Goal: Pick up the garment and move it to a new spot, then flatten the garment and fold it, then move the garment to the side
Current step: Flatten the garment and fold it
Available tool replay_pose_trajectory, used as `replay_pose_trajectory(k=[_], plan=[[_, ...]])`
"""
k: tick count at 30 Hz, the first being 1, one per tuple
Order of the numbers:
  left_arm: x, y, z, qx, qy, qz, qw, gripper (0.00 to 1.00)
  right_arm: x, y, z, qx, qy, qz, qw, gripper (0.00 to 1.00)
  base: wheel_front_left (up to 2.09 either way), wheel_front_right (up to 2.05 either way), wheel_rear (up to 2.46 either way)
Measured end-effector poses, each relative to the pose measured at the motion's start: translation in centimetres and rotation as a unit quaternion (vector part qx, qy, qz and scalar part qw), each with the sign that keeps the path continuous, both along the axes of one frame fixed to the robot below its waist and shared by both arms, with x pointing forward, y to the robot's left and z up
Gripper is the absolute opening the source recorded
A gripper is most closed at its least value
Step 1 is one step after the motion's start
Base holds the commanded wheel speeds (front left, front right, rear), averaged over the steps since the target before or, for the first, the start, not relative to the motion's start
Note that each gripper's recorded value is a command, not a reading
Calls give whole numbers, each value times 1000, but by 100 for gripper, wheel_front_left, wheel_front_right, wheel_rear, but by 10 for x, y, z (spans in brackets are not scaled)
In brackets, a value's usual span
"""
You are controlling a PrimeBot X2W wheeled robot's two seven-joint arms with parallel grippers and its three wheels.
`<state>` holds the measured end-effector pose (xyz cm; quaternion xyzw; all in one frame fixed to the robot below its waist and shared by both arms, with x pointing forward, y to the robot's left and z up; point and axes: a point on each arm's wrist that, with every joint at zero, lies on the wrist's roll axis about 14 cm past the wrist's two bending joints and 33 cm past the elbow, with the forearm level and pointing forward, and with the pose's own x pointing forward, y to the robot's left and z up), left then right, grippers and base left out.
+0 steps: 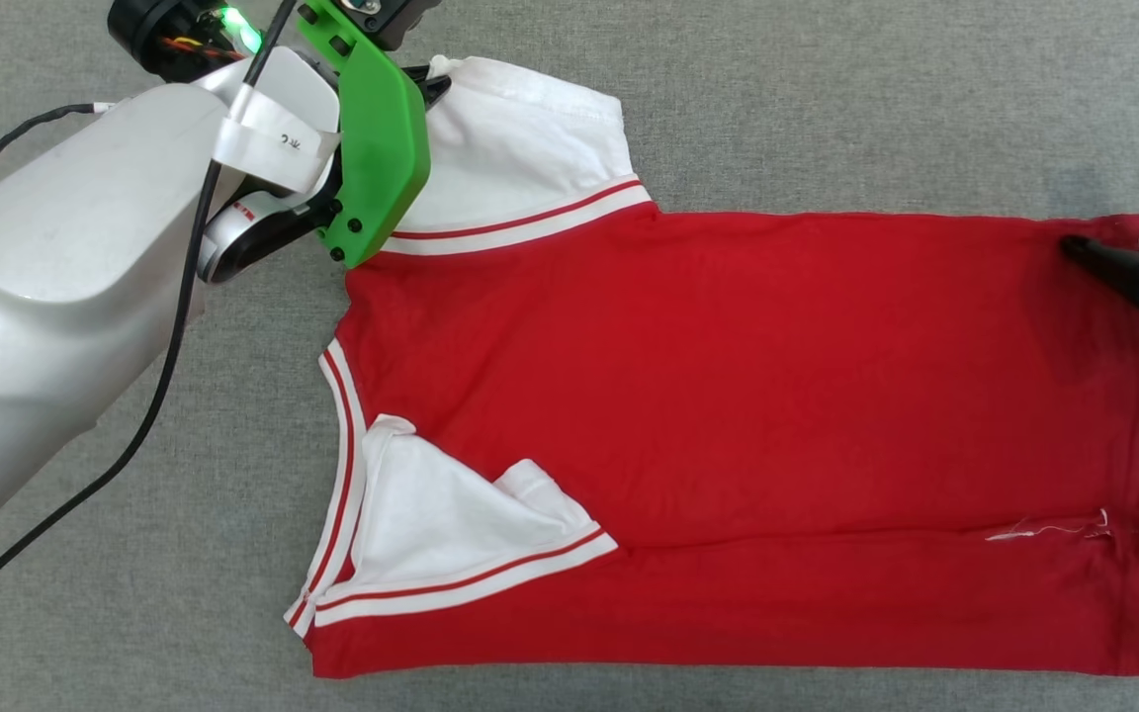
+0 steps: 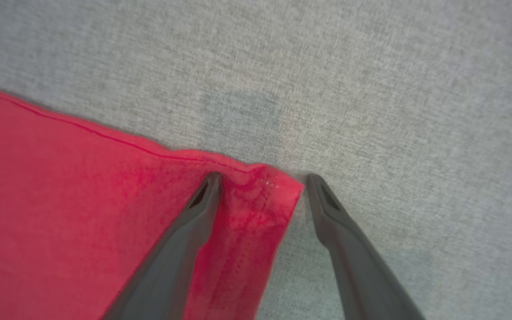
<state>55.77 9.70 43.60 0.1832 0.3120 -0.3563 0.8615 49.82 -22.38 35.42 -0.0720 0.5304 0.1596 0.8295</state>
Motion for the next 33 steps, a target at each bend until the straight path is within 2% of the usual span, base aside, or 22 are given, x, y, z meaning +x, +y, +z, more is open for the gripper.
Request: replay_pose_trajectory(k=[1,6,16,26,33], plan=[[0,0,1,0,-2,1,1000,0,0,0,1,0,-3,2,1000,0,0,0,0],[1,0,11,-5,-15,3,1000,0,1,8,9,16,-29,7,999,0,0,0,0],[-18,16,43,-29,-54,20,998,0,2,17,61,59,-151,14,987,0,0,0,0],[-75,25,63,-50,-75,27,996,0,-34,19,95,92,-208,16,974,0,0,0,0],[-130,29,49,-63,-53,42,996,0,-67,16,99,107,-218,10,970,0,0,0,0]])
